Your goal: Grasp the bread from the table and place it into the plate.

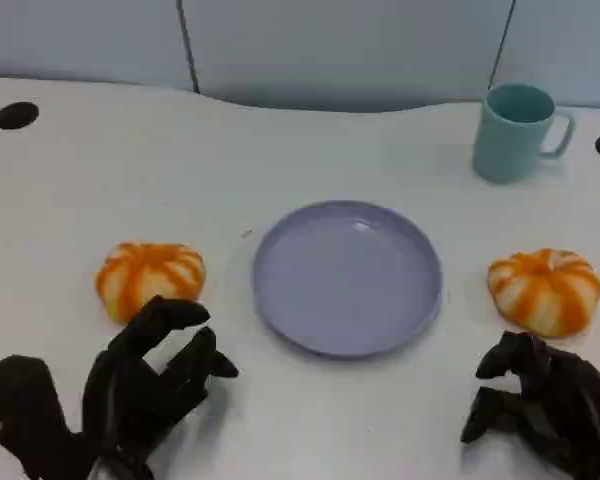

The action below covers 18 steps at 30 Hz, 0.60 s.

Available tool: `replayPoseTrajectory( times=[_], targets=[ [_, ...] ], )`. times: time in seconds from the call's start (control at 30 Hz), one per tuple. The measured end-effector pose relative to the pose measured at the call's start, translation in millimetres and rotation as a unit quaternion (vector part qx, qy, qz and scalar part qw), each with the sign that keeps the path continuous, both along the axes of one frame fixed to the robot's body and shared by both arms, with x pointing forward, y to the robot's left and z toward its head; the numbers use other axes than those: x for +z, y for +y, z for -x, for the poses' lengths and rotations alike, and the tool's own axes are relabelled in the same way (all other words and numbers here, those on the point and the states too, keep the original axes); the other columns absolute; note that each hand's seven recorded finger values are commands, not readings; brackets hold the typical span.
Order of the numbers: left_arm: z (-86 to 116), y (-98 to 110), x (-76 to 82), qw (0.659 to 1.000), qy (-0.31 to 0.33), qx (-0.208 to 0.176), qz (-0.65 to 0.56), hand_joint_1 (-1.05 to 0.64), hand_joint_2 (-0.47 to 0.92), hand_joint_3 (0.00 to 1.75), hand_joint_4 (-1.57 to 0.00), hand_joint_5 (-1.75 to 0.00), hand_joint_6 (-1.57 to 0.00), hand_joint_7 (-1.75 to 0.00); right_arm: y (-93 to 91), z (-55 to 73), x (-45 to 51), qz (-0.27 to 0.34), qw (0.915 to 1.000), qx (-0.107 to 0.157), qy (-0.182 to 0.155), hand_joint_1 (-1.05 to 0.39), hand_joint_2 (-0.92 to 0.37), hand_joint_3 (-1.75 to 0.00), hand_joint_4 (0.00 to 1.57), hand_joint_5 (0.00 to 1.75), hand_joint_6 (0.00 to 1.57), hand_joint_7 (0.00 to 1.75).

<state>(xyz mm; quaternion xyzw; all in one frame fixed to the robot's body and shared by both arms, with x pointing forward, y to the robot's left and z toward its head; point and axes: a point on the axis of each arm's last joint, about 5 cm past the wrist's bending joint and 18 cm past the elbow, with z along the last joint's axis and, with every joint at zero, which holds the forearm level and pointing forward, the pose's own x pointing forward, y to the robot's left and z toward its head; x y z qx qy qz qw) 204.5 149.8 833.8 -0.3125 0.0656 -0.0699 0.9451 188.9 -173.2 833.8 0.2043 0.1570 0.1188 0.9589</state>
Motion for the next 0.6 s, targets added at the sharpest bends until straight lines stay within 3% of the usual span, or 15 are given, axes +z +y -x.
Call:
replayPoseTrajectory(
  times=[0.6],
  targets=[
    [-0.2,0.0,-1.2,1.0,0.002,0.001,0.001,-0.15,0.54,1.02,-0.65,-1.69,-0.58,-1.45,0.2,-0.1,0.0,0.001,1.0,0.0,0.0,-0.44,-0.92,-0.43,1.25,1.11,1.12,1.1]
  ],
)
